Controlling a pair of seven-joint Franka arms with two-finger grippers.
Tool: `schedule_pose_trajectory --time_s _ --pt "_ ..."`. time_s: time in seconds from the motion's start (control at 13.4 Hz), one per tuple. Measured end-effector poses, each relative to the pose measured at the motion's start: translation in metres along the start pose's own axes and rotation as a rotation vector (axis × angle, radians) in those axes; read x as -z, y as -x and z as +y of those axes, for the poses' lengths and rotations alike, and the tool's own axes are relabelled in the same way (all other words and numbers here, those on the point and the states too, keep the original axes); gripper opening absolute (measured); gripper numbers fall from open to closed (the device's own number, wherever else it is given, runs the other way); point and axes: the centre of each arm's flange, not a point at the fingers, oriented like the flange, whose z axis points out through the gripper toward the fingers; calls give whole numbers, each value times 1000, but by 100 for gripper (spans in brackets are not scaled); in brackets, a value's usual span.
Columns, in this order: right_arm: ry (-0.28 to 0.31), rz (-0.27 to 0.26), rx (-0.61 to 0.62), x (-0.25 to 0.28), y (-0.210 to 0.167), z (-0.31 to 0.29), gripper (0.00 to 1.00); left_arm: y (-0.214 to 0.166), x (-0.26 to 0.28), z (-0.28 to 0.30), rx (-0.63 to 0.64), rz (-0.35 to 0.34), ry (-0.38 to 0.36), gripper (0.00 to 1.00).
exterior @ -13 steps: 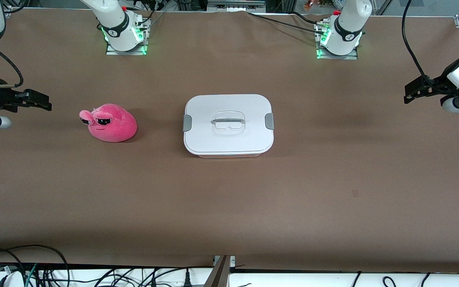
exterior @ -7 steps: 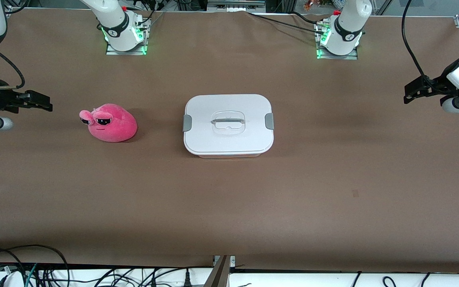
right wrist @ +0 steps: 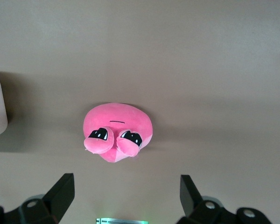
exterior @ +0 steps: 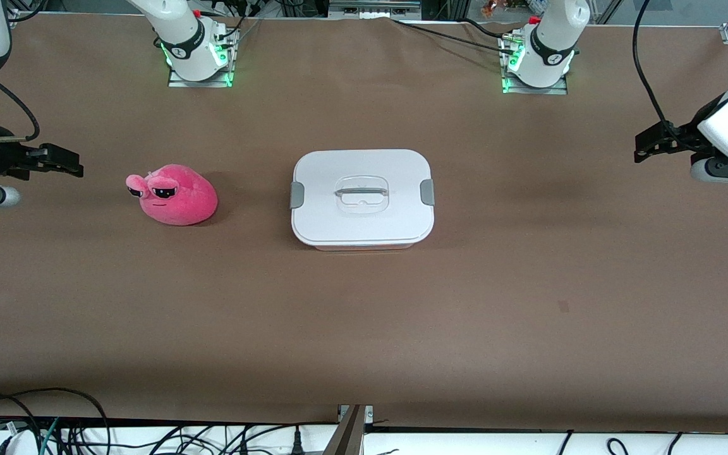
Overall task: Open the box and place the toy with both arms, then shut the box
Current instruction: 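Reach the left gripper to the lid handle while the right gripper reaches the plush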
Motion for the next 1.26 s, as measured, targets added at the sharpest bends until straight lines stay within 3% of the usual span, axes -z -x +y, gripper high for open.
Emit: schedule_pose_trajectory --time_s 0.15,0.74,0.97,1.26 --pt "0 1 0 0 0 0 100 0 -1 18 -43 -11 -2 100" --pt "0 -6 -1 -4 -3 1 100 10 -8 157 -423 -28 -16 100" --pt "0 -38 -4 -21 -11 2 100 10 -32 225 -573 -46 23 100" --pt "0 -94 4 -52 -27 -2 100 4 -75 313 -775 -9 74 100"
